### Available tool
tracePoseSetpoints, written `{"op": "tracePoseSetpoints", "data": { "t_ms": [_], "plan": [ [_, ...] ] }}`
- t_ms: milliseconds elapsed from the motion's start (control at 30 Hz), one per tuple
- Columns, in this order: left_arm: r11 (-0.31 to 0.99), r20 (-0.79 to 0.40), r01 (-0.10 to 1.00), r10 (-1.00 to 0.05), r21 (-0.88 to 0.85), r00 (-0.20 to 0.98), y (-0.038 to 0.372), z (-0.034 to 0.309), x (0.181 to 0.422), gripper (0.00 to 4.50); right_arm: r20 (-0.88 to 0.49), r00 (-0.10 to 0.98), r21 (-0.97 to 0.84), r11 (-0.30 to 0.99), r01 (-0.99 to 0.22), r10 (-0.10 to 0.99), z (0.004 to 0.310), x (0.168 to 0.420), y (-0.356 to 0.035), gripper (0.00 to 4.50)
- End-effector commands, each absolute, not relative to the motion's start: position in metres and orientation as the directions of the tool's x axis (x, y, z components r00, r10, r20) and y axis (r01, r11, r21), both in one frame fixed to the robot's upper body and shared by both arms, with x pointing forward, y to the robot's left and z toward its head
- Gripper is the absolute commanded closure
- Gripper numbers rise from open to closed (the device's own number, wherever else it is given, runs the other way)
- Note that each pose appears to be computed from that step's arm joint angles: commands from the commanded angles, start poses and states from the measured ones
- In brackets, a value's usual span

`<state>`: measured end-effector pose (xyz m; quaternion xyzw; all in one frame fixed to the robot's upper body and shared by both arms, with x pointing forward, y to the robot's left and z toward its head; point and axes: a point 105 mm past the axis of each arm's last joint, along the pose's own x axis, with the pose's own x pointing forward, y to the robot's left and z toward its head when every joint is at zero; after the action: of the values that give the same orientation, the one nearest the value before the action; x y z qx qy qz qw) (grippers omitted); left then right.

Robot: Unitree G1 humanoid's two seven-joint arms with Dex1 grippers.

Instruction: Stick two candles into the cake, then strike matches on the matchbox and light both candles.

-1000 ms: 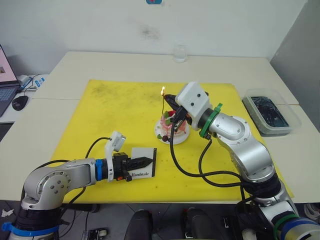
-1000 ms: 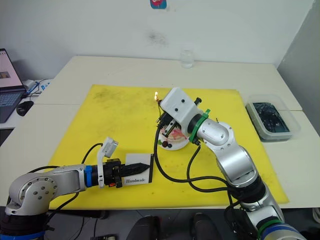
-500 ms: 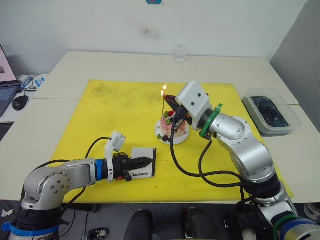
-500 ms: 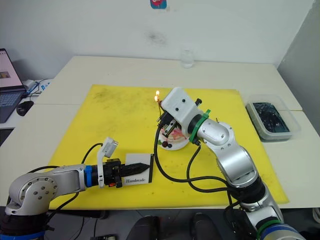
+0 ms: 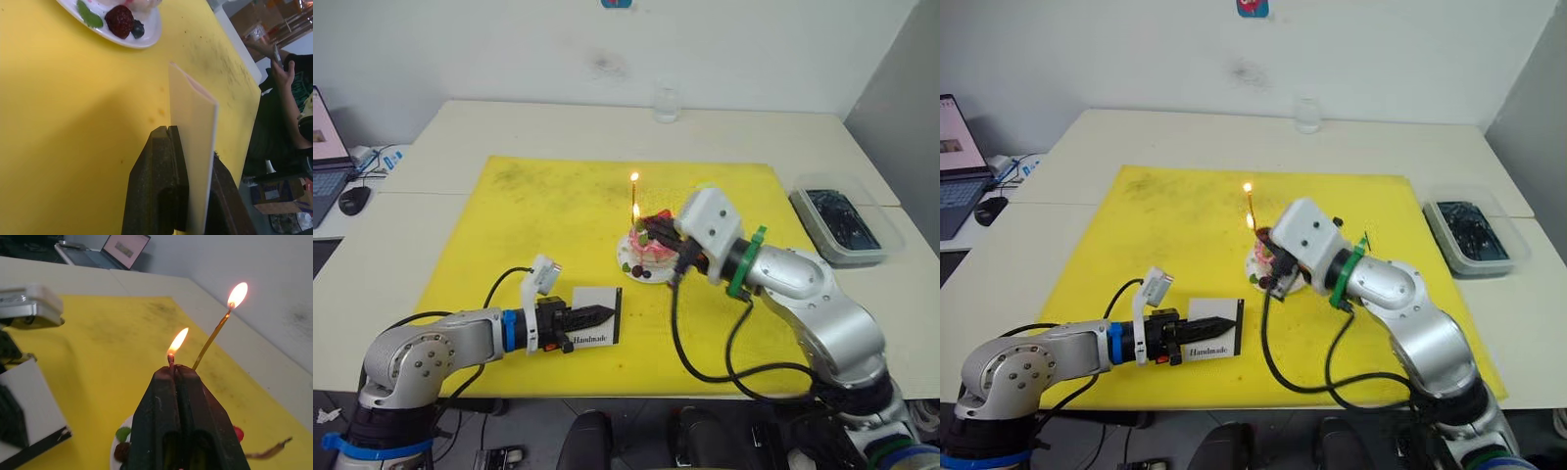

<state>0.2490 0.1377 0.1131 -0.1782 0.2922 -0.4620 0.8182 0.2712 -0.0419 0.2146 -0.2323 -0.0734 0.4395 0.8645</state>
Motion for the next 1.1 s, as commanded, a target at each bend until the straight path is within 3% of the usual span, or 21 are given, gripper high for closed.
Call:
{"op": "tracePoseSetpoints", "data": {
  "t_ms": [33,200,400,567,767,1067,1100],
  "plan": [
    [0.46,-0.271,0.677,-0.887,-0.575,0.373,0.132,0.122,0.246,4.5,-0.102,0.615,-0.485,0.5,-0.717,0.782,0.217,0.256,-0.067,4.47],
    [0.426,-0.253,0.678,-0.904,-0.599,0.345,0.127,0.123,0.242,4.5,-0.195,0.763,-0.477,0.62,-0.623,0.617,0.203,0.255,-0.13,4.47],
    [0.385,-0.227,0.683,-0.922,-0.621,0.313,0.116,0.124,0.238,4.5,-0.174,0.942,-0.458,0.823,-0.335,0.287,0.201,0.266,-0.22,4.47],
    [0.36,-0.208,0.685,-0.932,-0.633,0.297,0.105,0.122,0.238,4.5,-0.108,0.992,-0.443,0.89,-0.107,0.065,0.199,0.293,-0.274,4.47],
    [0.353,-0.192,0.684,-0.933,-0.638,0.303,0.098,0.121,0.238,4.5,-0.09,0.995,-0.498,0.867,-0.003,-0.049,0.187,0.325,-0.307,4.47],
    [0.363,-0.191,0.681,-0.929,-0.636,0.317,0.097,0.122,0.239,4.5,-0.046,0.998,-0.623,0.782,0.007,-0.045,0.172,0.357,-0.321,4.47],
    [0.364,-0.192,0.681,-0.929,-0.636,0.317,0.097,0.122,0.238,4.5,-0.041,0.998,-0.622,0.783,0.015,-0.051,0.17,0.36,-0.323,4.29]
  ]
}}
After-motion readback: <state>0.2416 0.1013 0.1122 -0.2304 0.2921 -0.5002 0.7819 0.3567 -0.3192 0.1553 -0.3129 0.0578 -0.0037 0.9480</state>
